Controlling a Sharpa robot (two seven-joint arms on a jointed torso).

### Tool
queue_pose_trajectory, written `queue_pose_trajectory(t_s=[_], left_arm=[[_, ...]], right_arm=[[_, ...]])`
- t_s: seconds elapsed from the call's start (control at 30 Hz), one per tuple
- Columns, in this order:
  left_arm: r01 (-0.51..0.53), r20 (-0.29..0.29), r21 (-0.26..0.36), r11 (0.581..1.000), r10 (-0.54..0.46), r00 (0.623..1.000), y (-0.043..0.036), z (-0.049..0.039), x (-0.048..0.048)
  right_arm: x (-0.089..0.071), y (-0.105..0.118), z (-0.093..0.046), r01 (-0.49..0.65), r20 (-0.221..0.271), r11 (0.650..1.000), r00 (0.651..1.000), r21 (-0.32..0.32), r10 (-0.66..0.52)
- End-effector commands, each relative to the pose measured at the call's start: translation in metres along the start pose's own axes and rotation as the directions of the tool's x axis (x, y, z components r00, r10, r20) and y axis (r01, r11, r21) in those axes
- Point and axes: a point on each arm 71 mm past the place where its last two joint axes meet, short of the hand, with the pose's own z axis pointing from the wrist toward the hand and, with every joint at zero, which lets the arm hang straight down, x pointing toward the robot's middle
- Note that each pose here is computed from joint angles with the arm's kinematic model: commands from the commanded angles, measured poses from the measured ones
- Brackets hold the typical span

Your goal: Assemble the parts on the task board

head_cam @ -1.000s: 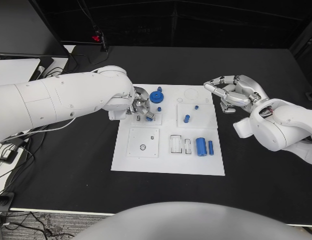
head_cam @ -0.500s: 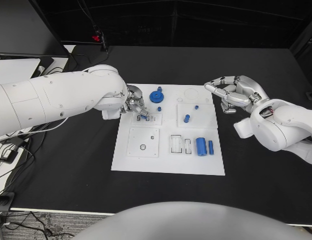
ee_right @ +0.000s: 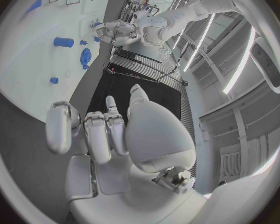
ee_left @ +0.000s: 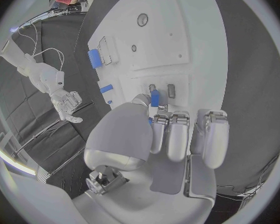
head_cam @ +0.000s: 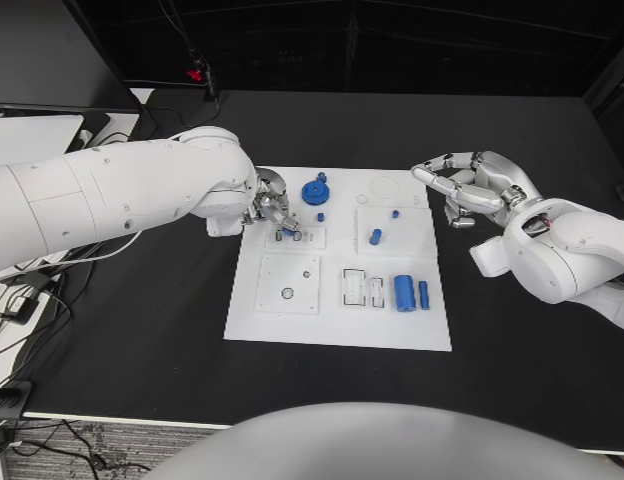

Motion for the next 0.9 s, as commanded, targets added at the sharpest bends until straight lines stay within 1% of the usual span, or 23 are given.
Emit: queue_pose_trajectory(t_s=[0.03,0.4,0.7,0.9], left_arm=[[0.009,-0.015,-0.01,1.0,-0.009,1.0,-0.0002,0.0,0.0],[-0.001,-0.031,-0.008,1.0,0.001,1.0,-0.0044,0.0018,0.0026],[-0.01,-0.047,-0.021,1.0,0.009,0.999,-0.0031,0.0035,0.0028],[-0.007,-0.043,-0.03,1.0,0.006,0.999,-0.0023,0.0041,0.0022]], right_arm=[[0.0003,0.0012,-0.0001,-0.003,-0.005,1.0,1.0,-0.005,0.003],[0.0008,0.0013,0.0001,-0.004,-0.007,1.0,1.0,-0.006,0.004],[0.0009,0.0014,0.0,-0.004,-0.008,1.0,1.0,-0.006,0.004],[0.0011,0.0015,-0.0002,-0.005,-0.01,1.0,1.0,-0.006,0.005]])
